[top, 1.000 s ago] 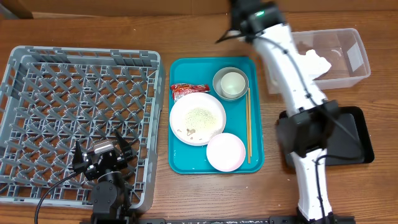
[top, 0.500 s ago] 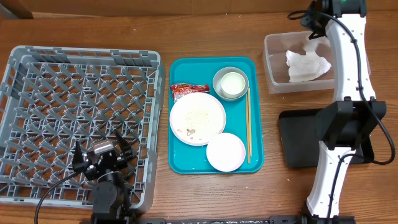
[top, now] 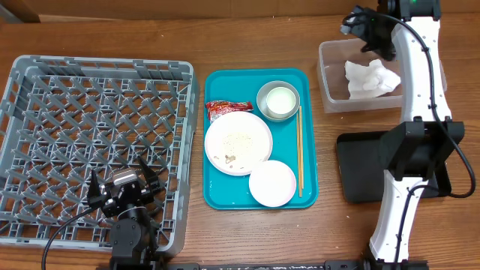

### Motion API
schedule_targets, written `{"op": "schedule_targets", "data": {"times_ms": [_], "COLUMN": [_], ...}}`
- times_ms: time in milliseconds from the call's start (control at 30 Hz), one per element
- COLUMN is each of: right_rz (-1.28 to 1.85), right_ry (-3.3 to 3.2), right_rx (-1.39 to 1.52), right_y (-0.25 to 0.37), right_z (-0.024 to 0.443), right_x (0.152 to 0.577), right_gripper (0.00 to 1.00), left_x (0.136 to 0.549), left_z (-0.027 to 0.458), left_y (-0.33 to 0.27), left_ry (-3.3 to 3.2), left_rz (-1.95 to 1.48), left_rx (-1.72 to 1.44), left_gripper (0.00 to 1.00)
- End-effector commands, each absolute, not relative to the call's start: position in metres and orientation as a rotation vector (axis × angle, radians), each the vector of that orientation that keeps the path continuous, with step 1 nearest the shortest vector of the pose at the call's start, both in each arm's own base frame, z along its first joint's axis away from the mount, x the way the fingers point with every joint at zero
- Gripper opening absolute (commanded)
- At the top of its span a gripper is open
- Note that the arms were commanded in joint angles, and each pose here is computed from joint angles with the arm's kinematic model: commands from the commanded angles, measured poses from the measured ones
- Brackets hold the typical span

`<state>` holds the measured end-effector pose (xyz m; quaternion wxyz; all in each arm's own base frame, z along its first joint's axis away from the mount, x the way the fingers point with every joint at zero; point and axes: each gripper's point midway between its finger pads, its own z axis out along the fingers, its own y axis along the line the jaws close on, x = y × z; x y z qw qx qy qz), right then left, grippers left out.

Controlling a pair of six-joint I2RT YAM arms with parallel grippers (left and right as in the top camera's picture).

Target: Sort waste into correct bins and load items into the dishwasher

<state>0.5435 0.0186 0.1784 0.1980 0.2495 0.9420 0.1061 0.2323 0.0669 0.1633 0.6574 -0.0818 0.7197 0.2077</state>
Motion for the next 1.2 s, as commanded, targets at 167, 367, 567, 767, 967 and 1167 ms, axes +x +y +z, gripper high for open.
{"op": "schedule_targets", "data": {"times_ms": [167, 367, 567, 767, 967, 1167], "right_rz": [0.745, 0.437, 0.172, 0.150, 0.227, 0.234], "right_ry": [2.583, 2.535, 2.487, 2.523, 2.498, 2.467], "right_rx": [-0.210, -0.807, -1.148, -1.295, -1.494, -1.479], "right_y": [0.193, 0.275, 0.319, 0.332, 0.336, 0.346], "right_z": [0.230, 0.200, 0.158, 0.115, 0.080, 0.061], "right_x": [0.515, 0.474, 0.447, 0.434, 0.426, 0.439], "right_gripper": [1.00, 1.00, 0.97, 0.96, 0.87, 0.77], "left_x": [0.232, 0.232, 0.232, 0.232, 0.232, 0.232], "left_z": [0.163, 0.163, 0.163, 0.163, 0.163, 0.163], "left_y": [0.068, 0.068, 0.068, 0.068, 0.068, 0.068], "left_ry": [1.630, 1.630, 1.630, 1.630, 1.630, 1.630], "left_rz": [0.487, 0.487, 0.487, 0.487, 0.487, 0.487], "left_rx": [-0.179, -0.179, -0.179, -0.179, -0.179, -0.179], "left_gripper": [1.00, 1.00, 1.00, 1.00, 1.00, 1.00]}}
